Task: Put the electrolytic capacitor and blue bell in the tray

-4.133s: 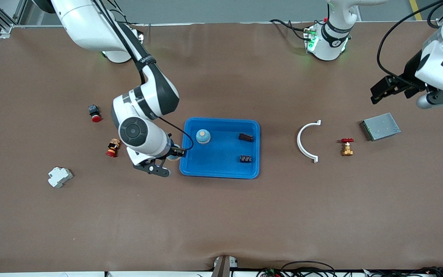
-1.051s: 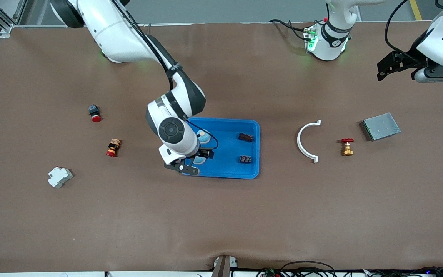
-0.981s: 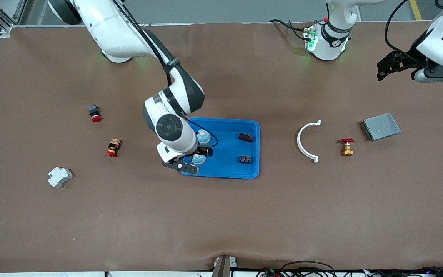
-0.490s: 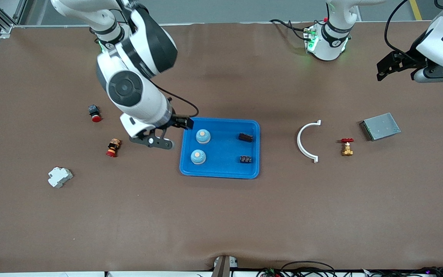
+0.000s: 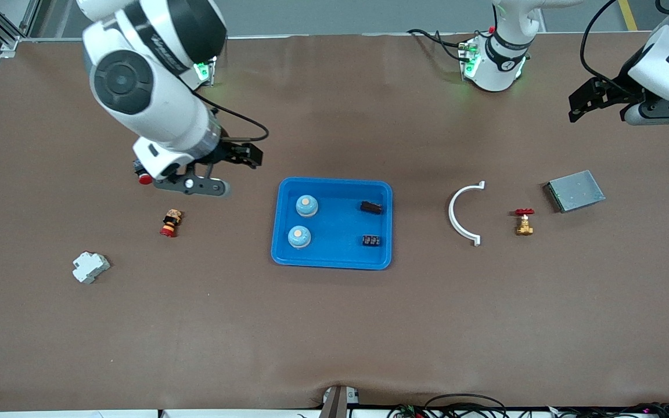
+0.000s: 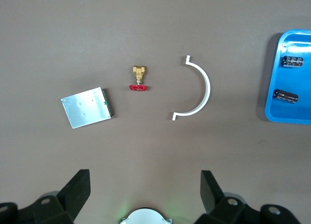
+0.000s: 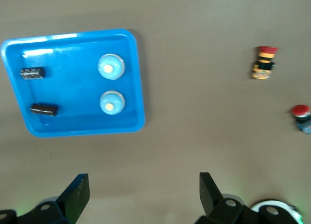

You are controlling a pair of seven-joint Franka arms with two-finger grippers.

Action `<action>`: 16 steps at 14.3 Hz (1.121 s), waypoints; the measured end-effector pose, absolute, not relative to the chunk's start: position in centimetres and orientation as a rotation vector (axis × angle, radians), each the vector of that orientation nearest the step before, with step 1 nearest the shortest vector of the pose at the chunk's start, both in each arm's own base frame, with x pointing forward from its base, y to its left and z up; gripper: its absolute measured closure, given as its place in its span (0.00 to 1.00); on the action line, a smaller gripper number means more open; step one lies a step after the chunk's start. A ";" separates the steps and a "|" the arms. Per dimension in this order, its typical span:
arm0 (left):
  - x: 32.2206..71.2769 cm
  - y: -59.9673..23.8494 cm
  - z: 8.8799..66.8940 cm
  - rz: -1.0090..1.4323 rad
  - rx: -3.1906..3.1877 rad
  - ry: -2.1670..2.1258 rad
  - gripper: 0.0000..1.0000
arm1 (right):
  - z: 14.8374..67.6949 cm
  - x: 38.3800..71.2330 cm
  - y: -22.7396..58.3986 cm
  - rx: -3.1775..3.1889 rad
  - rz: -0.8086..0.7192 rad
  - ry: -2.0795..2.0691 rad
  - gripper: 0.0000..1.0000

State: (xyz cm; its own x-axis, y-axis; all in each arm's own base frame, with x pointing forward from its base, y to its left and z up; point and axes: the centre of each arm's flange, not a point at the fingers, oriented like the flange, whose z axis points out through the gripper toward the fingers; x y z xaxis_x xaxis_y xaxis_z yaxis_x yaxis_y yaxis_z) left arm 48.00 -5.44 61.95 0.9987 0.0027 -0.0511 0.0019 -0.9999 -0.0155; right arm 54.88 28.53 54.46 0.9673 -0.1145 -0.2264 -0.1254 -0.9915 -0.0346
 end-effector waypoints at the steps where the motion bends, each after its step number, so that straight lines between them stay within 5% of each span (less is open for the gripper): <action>1: 48.0 -5.5 61.9 0.082 -3.125 -0.003 0.00 | 55.2 55.1 26.6 -3.066 0.351 0.171 0.00; 10: 48.1 -5.6 61.5 0.095 -3.123 0.001 0.00 | 57.8 57.3 6.3 -3.015 0.253 0.228 0.00; 16: 48.1 -5.6 61.3 0.102 -3.123 0.001 0.00 | 61.1 56.8 4.2 -3.017 0.218 0.256 0.00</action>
State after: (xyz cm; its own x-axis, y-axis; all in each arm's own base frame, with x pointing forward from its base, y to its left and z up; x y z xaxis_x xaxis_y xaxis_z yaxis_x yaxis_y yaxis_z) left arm 48.06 -5.59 61.28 0.9979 0.0001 -0.0651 -0.0010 -0.9999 -0.0172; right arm 56.82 4.19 61.07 0.9755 -0.1597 -0.1511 -0.1749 -0.9801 -0.0934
